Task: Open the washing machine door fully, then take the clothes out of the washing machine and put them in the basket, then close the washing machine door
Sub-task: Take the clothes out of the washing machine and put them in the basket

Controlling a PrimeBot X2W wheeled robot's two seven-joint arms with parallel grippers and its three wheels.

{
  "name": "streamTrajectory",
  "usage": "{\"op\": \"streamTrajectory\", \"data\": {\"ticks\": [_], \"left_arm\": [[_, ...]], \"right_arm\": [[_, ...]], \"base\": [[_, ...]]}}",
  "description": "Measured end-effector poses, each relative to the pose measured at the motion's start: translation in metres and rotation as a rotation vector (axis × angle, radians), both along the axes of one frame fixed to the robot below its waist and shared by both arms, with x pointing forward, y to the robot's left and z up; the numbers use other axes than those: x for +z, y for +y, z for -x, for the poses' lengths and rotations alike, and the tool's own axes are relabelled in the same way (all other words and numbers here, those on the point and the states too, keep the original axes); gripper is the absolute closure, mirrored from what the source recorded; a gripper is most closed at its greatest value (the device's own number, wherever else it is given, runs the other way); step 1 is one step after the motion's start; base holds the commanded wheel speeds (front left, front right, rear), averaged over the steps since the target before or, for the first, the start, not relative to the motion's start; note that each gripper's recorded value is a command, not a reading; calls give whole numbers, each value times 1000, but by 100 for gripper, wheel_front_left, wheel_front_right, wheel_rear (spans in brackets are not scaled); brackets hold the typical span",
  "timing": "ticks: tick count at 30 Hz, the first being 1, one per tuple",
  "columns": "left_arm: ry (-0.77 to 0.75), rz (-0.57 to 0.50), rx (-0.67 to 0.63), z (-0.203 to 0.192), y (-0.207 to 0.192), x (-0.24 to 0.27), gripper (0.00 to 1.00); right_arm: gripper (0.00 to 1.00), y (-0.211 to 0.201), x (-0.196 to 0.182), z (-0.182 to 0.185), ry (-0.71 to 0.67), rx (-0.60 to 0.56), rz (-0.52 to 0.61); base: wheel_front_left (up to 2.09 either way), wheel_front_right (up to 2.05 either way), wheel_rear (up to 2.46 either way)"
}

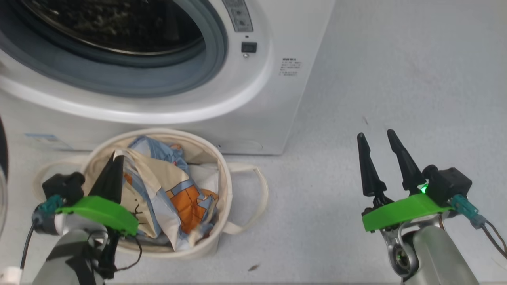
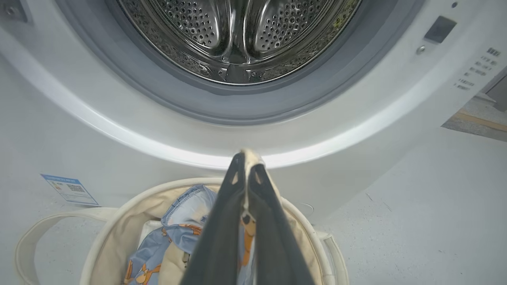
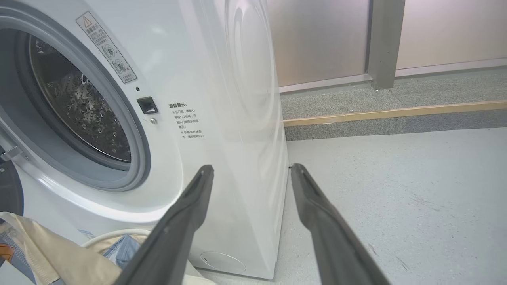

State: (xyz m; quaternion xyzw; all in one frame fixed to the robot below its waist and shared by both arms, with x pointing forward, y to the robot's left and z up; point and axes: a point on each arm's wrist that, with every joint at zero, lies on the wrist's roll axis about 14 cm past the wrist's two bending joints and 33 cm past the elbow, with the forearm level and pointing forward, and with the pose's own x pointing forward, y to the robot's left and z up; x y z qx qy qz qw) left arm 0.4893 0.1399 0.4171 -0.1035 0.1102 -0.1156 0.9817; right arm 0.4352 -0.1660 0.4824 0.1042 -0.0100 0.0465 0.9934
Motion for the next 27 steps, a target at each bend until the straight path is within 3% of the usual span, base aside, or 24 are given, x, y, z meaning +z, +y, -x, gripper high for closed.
{"op": "streamTrajectory", "data": {"ticks": [8,11,15,19,23,24,25,26,27], "left_arm": [[218,-2,3,-2,-8,-73,96],[304,18,5,2,-15,-98,89],[395,5,14,2,-13,-125,89],[449,-2,16,5,-13,-141,99],[483,-7,9,8,-15,-150,93],[485,-9,8,9,-15,-150,90],[487,-16,1,10,-15,-149,73],[486,-22,-5,11,-15,-149,23],[486,-22,-5,11,-15,-148,0]], "right_arm": [[0,-11,-16,-14,28,-25,23],[0,-13,-20,-21,29,-30,28],[0,-16,-27,-28,39,-35,40],[0,-17,-33,-31,51,-35,49],[0,-19,-37,-31,61,-39,54],[0,-19,-36,-31,59,-39,54],[0,-19,-35,-31,56,-39,54],[0,-19,-33,-30,53,-38,54],[0,-19,-32,-30,49,-38,53]], "base": [[0,0,0],[0,0,0],[0,0,0],[0,0,0],[0,0,0],[0,0,0],[0,0,0],[0,0,0],[0,0,0]]}}
